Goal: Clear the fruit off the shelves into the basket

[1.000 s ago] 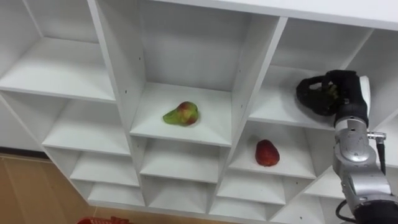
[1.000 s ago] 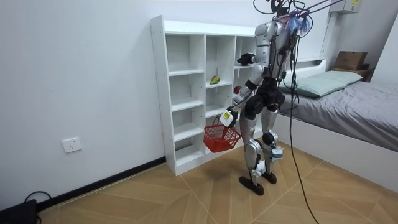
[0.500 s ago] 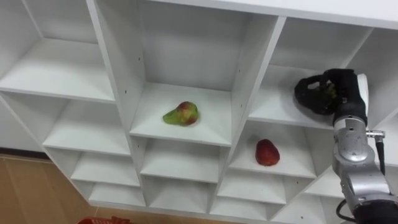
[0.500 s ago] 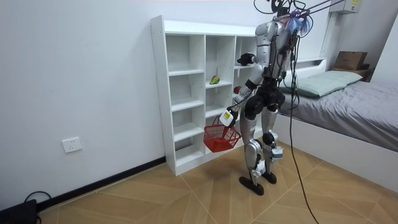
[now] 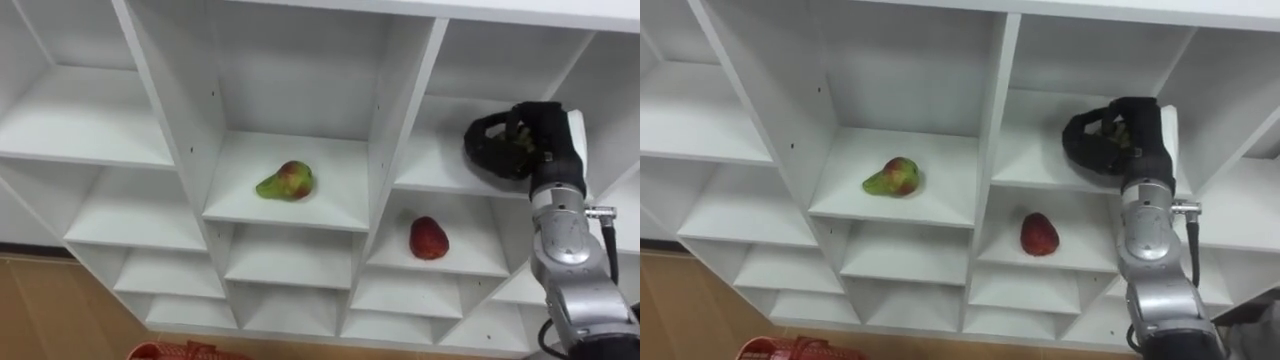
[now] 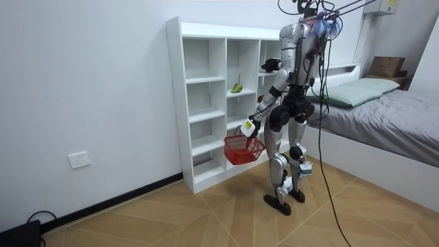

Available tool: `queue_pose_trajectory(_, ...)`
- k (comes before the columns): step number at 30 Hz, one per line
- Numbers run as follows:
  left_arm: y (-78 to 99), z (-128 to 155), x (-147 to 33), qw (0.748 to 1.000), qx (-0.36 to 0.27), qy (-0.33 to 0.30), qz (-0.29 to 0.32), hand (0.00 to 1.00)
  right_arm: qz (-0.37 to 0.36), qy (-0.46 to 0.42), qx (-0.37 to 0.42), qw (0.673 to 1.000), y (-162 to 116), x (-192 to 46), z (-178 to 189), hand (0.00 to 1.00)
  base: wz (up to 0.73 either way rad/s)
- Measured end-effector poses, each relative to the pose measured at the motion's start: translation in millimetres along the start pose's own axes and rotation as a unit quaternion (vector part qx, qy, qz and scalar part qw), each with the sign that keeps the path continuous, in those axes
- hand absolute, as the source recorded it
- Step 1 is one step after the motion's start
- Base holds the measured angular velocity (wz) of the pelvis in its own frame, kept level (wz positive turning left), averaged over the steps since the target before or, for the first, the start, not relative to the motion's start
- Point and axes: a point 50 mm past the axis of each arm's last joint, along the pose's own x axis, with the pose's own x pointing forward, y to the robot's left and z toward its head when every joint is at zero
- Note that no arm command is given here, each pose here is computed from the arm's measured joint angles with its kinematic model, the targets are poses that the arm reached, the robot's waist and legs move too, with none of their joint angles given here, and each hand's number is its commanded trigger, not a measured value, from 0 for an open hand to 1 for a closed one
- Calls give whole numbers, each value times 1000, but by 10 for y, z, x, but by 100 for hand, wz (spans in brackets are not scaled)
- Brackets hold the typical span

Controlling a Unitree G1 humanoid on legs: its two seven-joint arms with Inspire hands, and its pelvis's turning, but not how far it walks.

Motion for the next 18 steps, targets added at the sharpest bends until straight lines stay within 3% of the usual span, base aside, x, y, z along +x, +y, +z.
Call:
queue_pose_trajectory(7, -16, 19, 1, 1000, -2, -4, 0, 100, 44, -22, 5, 999, 105, -182, 82, 100, 0)
queue_pose_trajectory(18, -131, 26, -10, 1000, -11, -6, -12, 100, 66, -95, -37, 993, 129, -230, 397, 100, 0)
